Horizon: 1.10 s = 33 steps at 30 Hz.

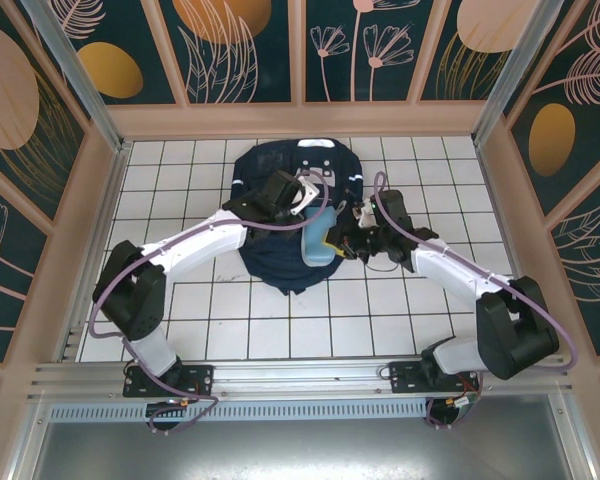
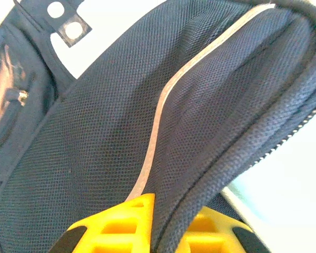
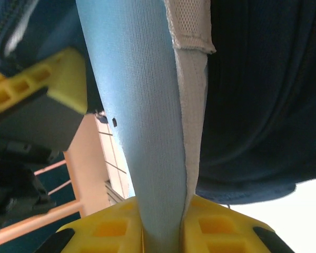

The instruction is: Pack the student bag

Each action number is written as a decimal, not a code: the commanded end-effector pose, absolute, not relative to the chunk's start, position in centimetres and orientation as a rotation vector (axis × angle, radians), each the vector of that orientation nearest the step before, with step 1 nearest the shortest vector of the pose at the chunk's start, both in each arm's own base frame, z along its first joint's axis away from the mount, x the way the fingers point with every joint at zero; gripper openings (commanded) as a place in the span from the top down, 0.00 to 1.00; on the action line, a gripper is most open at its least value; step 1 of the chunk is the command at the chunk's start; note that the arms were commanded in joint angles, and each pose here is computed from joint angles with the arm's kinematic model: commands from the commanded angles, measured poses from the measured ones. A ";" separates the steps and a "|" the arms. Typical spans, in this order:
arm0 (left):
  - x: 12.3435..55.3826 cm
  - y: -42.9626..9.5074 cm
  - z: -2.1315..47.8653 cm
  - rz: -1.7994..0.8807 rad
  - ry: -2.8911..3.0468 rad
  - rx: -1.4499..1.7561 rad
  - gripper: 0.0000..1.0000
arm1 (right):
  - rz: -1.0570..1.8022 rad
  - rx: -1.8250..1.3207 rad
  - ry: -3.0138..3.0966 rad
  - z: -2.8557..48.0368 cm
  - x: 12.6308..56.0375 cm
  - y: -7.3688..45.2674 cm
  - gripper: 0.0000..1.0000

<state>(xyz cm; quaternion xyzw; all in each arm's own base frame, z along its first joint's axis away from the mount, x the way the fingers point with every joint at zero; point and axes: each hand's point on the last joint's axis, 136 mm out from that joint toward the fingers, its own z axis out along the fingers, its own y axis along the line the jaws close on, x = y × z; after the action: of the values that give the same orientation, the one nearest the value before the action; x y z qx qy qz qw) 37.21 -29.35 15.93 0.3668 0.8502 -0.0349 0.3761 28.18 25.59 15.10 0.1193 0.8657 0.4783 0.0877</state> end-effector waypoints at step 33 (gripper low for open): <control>39.7 -33.9 28.9 -0.516 1.986 0.494 1.00 | 1.516 0.779 2.081 17.5 41.0 29.1 0.55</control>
<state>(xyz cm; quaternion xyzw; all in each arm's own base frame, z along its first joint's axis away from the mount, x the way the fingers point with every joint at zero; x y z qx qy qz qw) 40.48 -30.72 20.78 0.2227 0.8689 -0.1195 0.4256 38.62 30.90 15.40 0.2538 0.7967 0.5190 0.1776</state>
